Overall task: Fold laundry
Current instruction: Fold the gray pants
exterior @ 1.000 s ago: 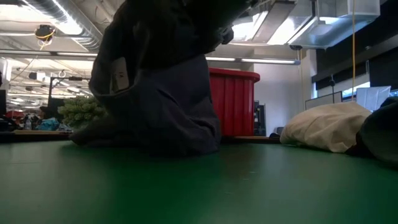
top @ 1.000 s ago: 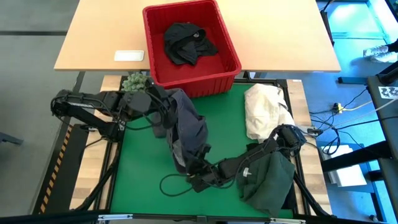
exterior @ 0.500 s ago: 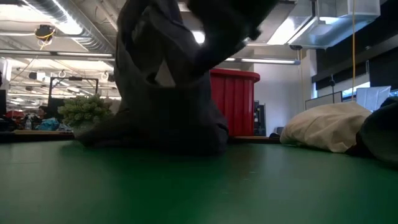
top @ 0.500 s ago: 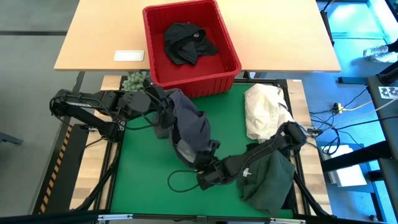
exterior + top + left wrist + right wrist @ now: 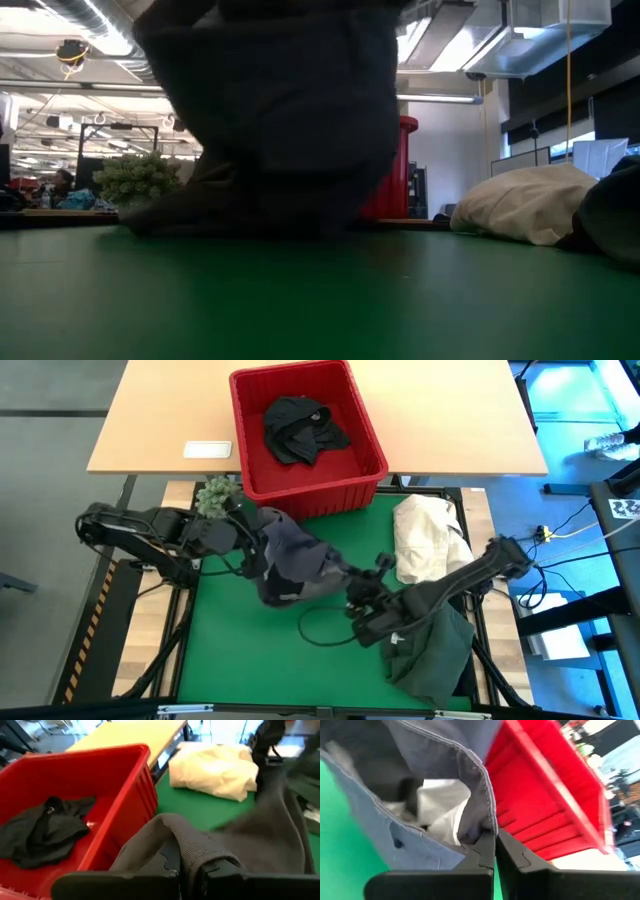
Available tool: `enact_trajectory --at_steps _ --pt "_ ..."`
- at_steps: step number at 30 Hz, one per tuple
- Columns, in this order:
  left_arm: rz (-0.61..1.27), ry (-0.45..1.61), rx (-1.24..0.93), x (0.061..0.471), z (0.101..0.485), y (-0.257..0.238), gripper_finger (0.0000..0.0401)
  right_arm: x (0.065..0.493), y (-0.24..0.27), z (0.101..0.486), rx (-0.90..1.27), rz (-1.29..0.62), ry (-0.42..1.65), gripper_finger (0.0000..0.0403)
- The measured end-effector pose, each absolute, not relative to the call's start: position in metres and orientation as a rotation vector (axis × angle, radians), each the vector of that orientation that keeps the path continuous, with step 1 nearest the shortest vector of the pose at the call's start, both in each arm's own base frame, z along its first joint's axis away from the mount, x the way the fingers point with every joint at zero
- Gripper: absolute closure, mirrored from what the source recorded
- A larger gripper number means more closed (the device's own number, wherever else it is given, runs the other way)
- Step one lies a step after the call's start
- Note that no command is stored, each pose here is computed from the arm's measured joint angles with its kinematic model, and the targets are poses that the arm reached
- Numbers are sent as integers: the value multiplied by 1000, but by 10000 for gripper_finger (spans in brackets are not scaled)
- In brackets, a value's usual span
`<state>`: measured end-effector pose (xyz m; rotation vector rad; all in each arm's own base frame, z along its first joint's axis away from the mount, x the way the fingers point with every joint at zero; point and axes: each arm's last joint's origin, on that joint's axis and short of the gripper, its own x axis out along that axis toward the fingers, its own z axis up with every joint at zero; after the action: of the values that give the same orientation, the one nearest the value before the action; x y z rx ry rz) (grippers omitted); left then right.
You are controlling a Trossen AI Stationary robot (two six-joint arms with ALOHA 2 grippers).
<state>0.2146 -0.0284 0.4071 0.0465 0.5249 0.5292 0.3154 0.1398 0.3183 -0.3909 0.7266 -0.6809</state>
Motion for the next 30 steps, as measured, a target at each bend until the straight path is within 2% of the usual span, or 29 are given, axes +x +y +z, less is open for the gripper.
enact_trajectory --at_steps 5,16,24,30 --pt "482 535 5 200 410 -33 401 292 126 353 -392 -717 637 402" --pt "445 386 -155 156 432 -30 401 253 98 404 -422 -789 510 403" --pt "295 338 -288 124 443 -24 401 237 90 439 -411 -792 382 403" --pt "178 378 -394 107 443 -22 401 239 91 459 -414 -782 300 403"
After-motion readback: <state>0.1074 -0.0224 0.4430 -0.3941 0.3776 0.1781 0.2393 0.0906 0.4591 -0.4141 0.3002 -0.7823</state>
